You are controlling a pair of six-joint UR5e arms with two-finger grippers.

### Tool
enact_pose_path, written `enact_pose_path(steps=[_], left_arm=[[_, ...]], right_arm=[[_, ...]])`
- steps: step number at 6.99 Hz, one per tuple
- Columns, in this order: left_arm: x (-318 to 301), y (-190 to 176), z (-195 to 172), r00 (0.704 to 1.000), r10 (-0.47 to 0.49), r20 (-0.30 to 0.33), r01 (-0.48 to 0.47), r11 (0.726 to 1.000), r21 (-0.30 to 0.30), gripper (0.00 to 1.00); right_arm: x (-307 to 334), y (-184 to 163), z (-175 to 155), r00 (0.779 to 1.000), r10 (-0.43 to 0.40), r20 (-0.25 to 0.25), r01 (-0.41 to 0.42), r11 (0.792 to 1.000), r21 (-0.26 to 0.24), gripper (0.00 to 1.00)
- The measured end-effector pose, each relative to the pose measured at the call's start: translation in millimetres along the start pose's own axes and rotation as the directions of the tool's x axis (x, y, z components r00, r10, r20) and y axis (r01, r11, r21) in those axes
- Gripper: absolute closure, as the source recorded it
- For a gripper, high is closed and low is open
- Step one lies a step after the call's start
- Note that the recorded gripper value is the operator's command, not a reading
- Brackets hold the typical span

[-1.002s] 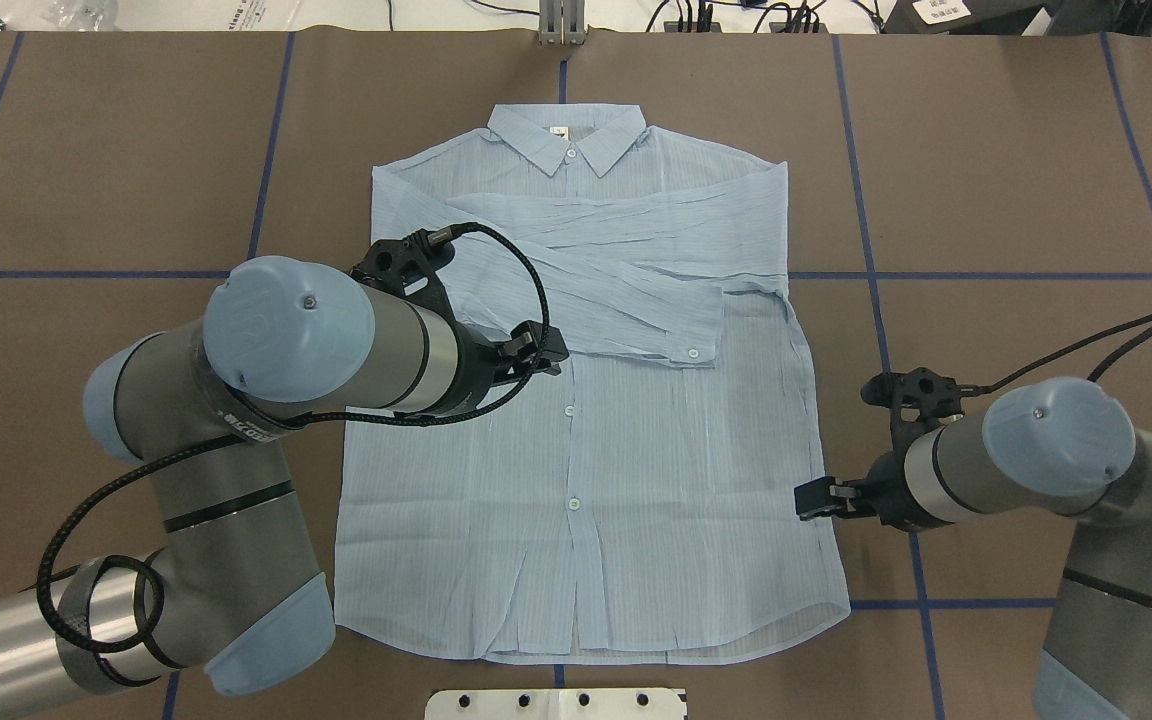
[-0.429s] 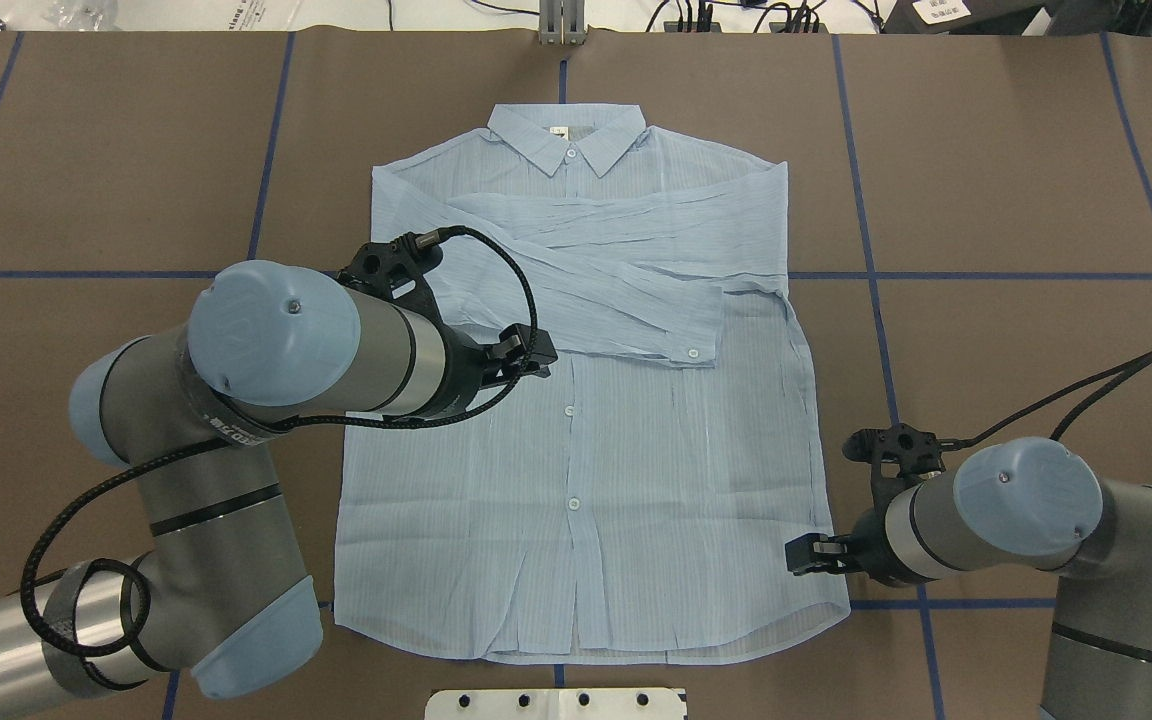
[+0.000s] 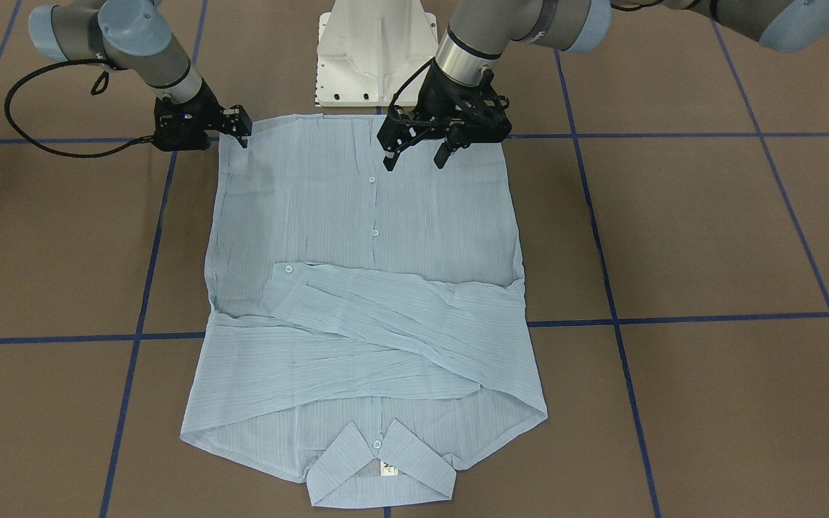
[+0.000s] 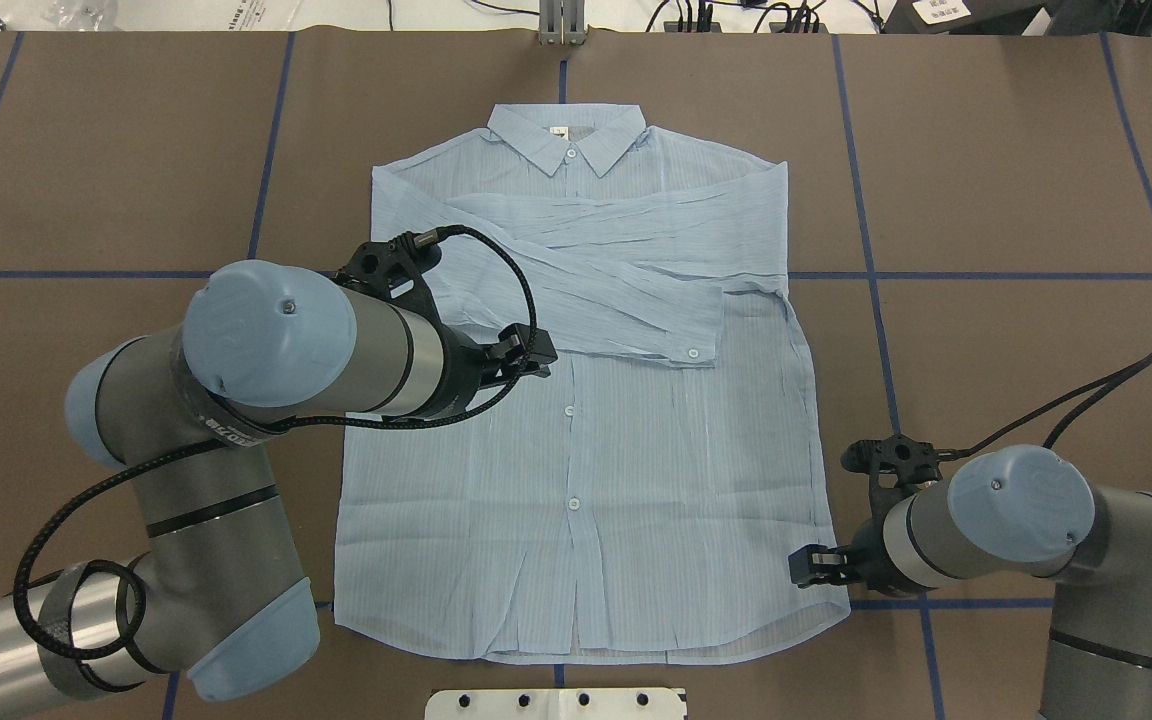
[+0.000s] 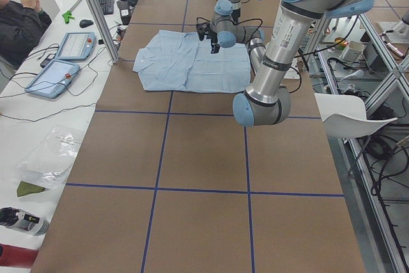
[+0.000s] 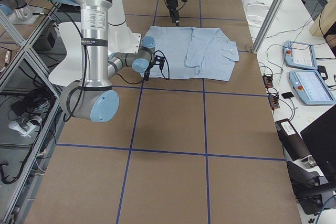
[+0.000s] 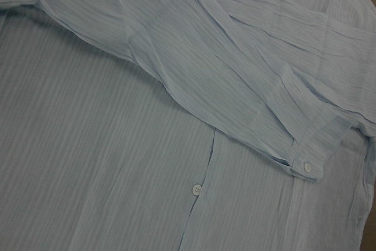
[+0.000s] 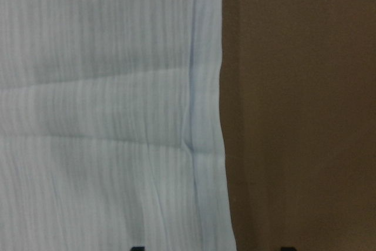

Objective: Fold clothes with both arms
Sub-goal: 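Move the right gripper to its nearest hem corner while the left presses the sleeve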

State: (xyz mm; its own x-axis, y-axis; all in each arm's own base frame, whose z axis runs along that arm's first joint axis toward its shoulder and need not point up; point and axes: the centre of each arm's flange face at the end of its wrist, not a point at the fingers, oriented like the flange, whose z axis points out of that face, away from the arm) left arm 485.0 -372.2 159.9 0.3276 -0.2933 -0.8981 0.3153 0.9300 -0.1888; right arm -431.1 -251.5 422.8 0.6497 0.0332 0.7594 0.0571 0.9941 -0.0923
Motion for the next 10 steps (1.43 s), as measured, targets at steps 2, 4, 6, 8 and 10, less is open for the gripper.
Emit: enact_pose_path(steps=[2, 4, 6, 8, 10], left_arm=[[-3, 0, -1, 1.0, -0.001, 0.001, 0.001, 1.0, 0.001, 0.02], [-5, -1, 0, 1.0, -0.002, 0.005, 0.002, 1.0, 0.002, 0.02], [-6, -1, 0, 1.0, -0.002, 0.005, 0.002, 1.0, 0.004, 0.02], [-8, -1, 1, 1.0, -0.003, 0.008, 0.003, 1.0, 0.006, 0.03], [-11, -2, 2, 1.0, -0.004, 0.013, 0.004, 1.0, 0.007, 0.02]], right_arm=[[1, 1, 2, 1.0, 0.003, -0.01, -0.003, 1.0, -0.012, 0.45], [1, 2, 2, 1.0, 0.004, -0.009, -0.004, 1.0, -0.022, 0.62], [0, 3, 0, 1.0, 0.004, -0.006, -0.004, 1.0, -0.026, 0.7], [-1, 3, -1, 1.0, 0.003, -0.001, -0.003, 0.999, -0.033, 0.7], [0, 4, -1, 1.0, 0.004, -0.001, -0.004, 0.999, -0.042, 0.7]])
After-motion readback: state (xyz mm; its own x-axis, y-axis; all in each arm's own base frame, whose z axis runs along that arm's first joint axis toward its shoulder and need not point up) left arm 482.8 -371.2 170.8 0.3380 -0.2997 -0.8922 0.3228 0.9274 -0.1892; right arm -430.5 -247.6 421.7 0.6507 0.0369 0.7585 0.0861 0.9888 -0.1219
